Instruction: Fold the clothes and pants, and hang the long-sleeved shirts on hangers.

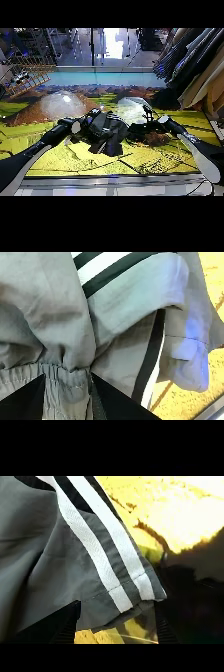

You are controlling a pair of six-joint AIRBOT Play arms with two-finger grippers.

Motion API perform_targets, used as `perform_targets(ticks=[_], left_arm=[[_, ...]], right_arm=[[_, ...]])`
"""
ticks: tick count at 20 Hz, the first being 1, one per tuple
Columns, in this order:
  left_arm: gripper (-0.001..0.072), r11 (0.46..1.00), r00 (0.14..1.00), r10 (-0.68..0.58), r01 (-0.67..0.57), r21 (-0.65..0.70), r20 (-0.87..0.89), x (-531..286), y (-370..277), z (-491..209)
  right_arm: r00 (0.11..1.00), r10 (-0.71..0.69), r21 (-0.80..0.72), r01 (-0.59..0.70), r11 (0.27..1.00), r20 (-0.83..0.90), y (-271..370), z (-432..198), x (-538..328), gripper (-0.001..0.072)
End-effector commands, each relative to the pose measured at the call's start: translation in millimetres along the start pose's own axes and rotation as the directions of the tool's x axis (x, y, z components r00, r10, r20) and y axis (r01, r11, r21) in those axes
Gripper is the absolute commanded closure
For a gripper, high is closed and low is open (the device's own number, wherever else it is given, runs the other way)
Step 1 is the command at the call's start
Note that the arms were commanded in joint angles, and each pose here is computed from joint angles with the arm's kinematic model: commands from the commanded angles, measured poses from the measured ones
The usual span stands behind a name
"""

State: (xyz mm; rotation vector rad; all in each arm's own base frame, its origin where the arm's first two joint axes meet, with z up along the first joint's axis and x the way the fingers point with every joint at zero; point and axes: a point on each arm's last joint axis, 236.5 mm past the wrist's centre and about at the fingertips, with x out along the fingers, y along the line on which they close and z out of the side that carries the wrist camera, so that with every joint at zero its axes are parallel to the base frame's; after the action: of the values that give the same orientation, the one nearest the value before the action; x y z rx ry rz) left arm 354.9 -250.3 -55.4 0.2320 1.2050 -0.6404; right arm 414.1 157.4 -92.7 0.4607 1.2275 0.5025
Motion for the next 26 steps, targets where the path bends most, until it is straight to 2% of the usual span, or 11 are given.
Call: perform_targets(ticks=[1,3,4,5,6,7,8,13,19,22,26], left_arm=[[0.0405,1.0,1.0,0.002,-0.003,-0.007,-0.014,8.7,3.7,-2.7],[0.0411,1.0,1.0,0.008,-0.009,-0.013,-0.023,12.6,8.5,-5.0],[0.0465,1.0,0.999,0.009,-0.01,-0.016,-0.032,15.5,10.1,-6.9],[0.0551,1.0,0.999,0.01,-0.01,-0.017,-0.037,17.8,11.1,-8.3],[0.0649,1.0,0.999,0.01,-0.011,-0.018,-0.041,20.2,11.7,-9.0],[0.0692,1.0,0.999,0.011,-0.012,-0.019,-0.037,21.4,12.2,-8.2],[0.0694,1.0,1.0,0.013,-0.014,-0.018,-0.027,21.2,12.7,-5.8],[0.0695,0.996,0.998,0.049,-0.051,0.069,0.024,-28.6,23.5,6.3],[0.0696,0.99,0.931,0.075,-0.112,0.083,0.357,-231.4,37.4,62.8],[0.0696,0.991,0.752,0.004,-0.092,0.098,0.659,-371.8,2.3,87.3],[0.0696,0.979,0.433,-0.043,-0.164,0.125,0.9,-536.4,-58.6,66.6]], right_arm=[[1.0,0.006,0.025,-0.006,1.0,-0.012,-2.8,-3.2,7.1,0.0172],[1.0,0.016,0.045,-0.016,0.999,-0.02,-3.5,-5.5,12.0,0.0187],[0.999,0.022,0.054,-0.021,0.998,-0.022,-3.1,-6.3,14.4,0.0228],[1.0,0.019,0.053,-0.018,0.998,-0.019,-3.2,-5.8,16.7,0.0314],[1.0,0.012,0.046,-0.012,0.999,-0.011,-2.3,-4.3,18.4,0.0465],[1.0,0.006,0.042,-0.006,0.999,0.001,-1.3,-1.8,20.2,0.061],[1.0,0.001,0.036,-0.001,0.999,0.01,-0.2,0.0,21.4,0.0695],[0.997,-0.02,-0.069,0.025,0.997,0.07,16.2,19.4,-8.1,0.0706],[0.898,0.044,-0.394,0.147,0.907,0.437,134.9,90.6,-182.9,0.0706],[0.742,0.175,-0.52,0.262,0.813,0.648,224.4,78.7,-318.8,0.0706],[0.463,0.4,-0.59,0.406,0.698,0.791,323.7,-12.3,-481.8,0.0706]])
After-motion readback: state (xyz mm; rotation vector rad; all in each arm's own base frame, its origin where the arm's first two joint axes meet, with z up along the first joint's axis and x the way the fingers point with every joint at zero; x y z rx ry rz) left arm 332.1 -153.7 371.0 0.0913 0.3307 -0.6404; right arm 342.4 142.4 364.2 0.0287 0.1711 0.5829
